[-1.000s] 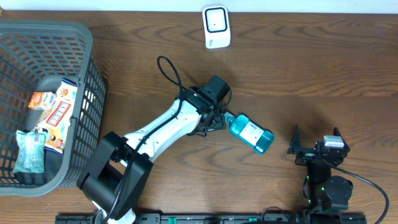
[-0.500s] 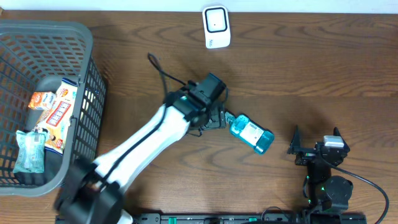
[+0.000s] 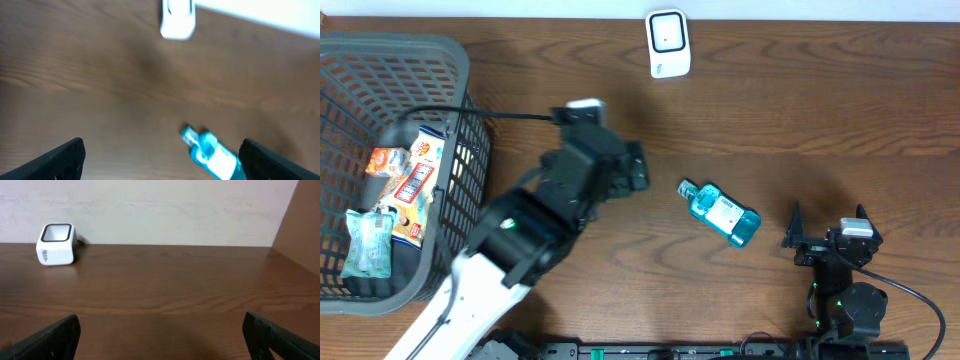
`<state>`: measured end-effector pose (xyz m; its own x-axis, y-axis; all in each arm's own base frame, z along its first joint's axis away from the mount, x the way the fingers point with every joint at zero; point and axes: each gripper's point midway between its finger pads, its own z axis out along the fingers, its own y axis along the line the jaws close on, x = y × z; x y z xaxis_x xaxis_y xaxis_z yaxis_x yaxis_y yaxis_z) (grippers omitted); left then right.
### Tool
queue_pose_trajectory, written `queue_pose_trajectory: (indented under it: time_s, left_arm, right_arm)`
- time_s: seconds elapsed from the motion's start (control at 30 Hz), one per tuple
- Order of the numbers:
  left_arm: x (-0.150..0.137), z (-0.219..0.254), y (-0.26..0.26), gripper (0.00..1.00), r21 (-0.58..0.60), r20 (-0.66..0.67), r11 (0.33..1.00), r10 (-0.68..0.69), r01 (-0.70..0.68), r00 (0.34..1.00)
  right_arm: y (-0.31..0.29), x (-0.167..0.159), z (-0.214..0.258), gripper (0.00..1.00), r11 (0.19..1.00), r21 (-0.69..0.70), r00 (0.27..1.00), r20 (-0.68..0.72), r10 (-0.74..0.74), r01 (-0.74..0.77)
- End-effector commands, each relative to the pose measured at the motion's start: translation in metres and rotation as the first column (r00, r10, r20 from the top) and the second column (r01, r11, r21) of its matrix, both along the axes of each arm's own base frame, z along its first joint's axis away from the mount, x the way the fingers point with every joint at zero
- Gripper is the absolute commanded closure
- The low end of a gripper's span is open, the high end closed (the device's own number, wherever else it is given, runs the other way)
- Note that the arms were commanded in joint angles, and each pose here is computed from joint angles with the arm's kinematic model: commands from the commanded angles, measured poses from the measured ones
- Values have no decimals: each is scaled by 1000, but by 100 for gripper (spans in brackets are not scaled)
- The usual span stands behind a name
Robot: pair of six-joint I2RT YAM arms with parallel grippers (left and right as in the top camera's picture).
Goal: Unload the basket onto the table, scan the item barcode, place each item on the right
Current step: 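Lift the bottle out and place it on the table center-right, then return the left gripper to the basket and grasp the snack bag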
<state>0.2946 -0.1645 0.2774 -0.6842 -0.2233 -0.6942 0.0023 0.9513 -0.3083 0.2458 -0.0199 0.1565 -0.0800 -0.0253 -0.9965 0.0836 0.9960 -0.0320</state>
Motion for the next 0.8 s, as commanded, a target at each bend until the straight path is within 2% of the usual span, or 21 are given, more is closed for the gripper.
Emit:
queue_pose_trajectory:
  time_s: [0.0,0.13,0.37,0.4,0.5,0.6,0.67,0.77]
  left_arm:
    - [11,45,42,2,-5,115,990,137,-138,984]
    - [16,75,91,2,-54,130,957,290,-285,948]
    - [8,103,146,2,-121,102,903,425,-413,899]
    - [5,112,166,2,-144,108,867,493,-477,863]
    - [1,122,195,2,-173,119,808,585,-564,802]
    - [-6,124,230,2,-208,105,705,705,-678,702]
    - [-13,118,254,2,-234,62,612,785,-755,617]
    - [-27,99,290,2,-253,-36,436,888,-864,458]
  right_arm:
    - [-1,0,-1,1,1000,-8,1000,-3,-2,2]
    - [-1,0,-1,1,1000,-8,1000,-3,-2,2]
    - [-1,0,-1,1,1000,-8,1000,-3,-2,2]
    - [-1,0,-1,1,1000,-8,1000,-3,-2,2]
    - [-1,0,-1,1,1000,-8,1000,-3,-2,2]
    - [-1,0,-1,1,1000,-8,1000,-3,-2,2]
    - [-1,0,-1,1,1000,-8,1000,-3,-2,2]
    - [-1,0,-1,1,1000,-8,1000,-3,-2,2]
